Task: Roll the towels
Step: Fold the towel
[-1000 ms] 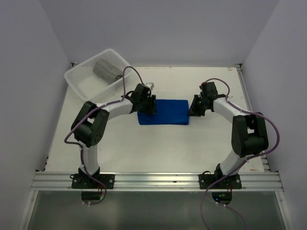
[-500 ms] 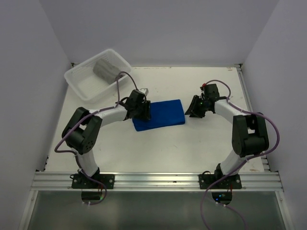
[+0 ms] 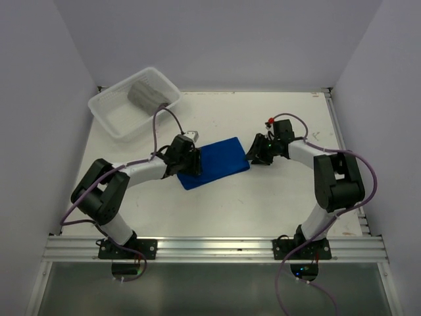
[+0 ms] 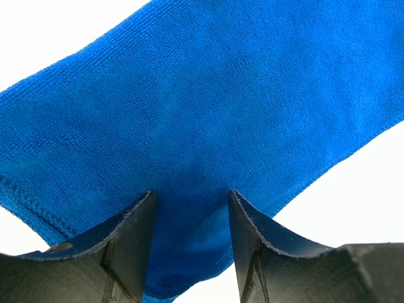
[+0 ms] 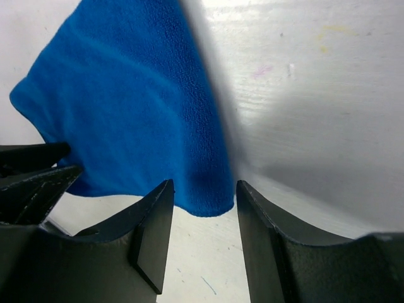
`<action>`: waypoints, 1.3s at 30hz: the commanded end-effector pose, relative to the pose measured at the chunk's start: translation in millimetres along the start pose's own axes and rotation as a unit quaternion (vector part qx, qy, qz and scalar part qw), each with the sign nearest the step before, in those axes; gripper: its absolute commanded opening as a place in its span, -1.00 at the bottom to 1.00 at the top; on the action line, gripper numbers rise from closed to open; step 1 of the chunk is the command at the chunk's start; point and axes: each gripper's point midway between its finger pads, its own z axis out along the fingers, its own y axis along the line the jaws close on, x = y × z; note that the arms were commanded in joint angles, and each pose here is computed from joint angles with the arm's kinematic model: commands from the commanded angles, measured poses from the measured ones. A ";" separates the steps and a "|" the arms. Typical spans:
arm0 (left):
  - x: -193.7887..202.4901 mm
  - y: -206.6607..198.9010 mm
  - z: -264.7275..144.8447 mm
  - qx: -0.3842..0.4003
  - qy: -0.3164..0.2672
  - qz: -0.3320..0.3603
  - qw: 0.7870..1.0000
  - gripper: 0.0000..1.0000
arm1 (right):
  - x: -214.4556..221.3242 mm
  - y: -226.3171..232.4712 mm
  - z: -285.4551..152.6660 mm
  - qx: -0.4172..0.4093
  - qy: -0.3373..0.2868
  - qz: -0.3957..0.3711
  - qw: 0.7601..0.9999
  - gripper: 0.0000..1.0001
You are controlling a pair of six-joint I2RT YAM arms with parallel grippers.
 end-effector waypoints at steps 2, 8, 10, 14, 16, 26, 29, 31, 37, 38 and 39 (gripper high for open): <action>-4.5 4.0 -5.7 -0.013 -0.027 -0.001 1.000 0.06 | 7.8 6.1 12.4 -0.011 0.010 -0.020 1.000 -0.03; 5.8 9.3 -9.7 -0.021 -0.025 0.003 0.999 0.06 | 13.9 -9.3 24.9 0.007 0.017 -0.027 0.999 -0.11; 6.4 9.9 -11.6 -0.022 -0.027 0.004 0.999 0.06 | 15.6 -11.2 25.9 0.011 0.017 -0.030 0.999 -0.14; 12.1 13.1 -12.1 -0.025 -0.022 0.004 0.999 0.06 | 21.1 -13.5 26.0 0.014 0.020 -0.041 0.999 -0.24; 13.2 14.3 -12.1 -0.028 -0.021 0.005 0.999 0.06 | 22.7 -10.9 25.0 0.010 0.019 -0.050 0.999 -0.34; 14.6 25.9 -19.8 -0.052 -0.032 0.009 0.998 0.07 | 52.3 -9.7 17.3 0.028 0.020 -0.093 0.995 -0.96; 8.2 25.5 -28.3 -0.051 -0.052 0.007 0.997 0.08 | 58.7 -16.1 10.4 0.041 -0.003 -0.098 0.994 -1.00; 7.3 25.0 -31.2 -0.050 -0.058 0.004 0.997 0.08 | 61.7 -15.4 2.1 0.045 -0.019 -0.100 0.994 -1.00; 15.5 28.0 -44.2 -0.050 -0.062 -0.005 0.997 0.12 | 75.8 -17.7 -2.3 0.047 -0.019 -0.081 0.995 -1.00; 17.1 26.8 -48.1 -0.046 -0.063 -0.006 0.997 0.13 | 76.4 -17.8 -1.7 0.047 -0.018 -0.082 0.995 -1.00; 17.8 26.1 -50.2 -0.043 -0.064 -0.009 0.997 0.13 | 77.3 -19.9 -1.1 0.050 -0.017 -0.077 0.996 -1.00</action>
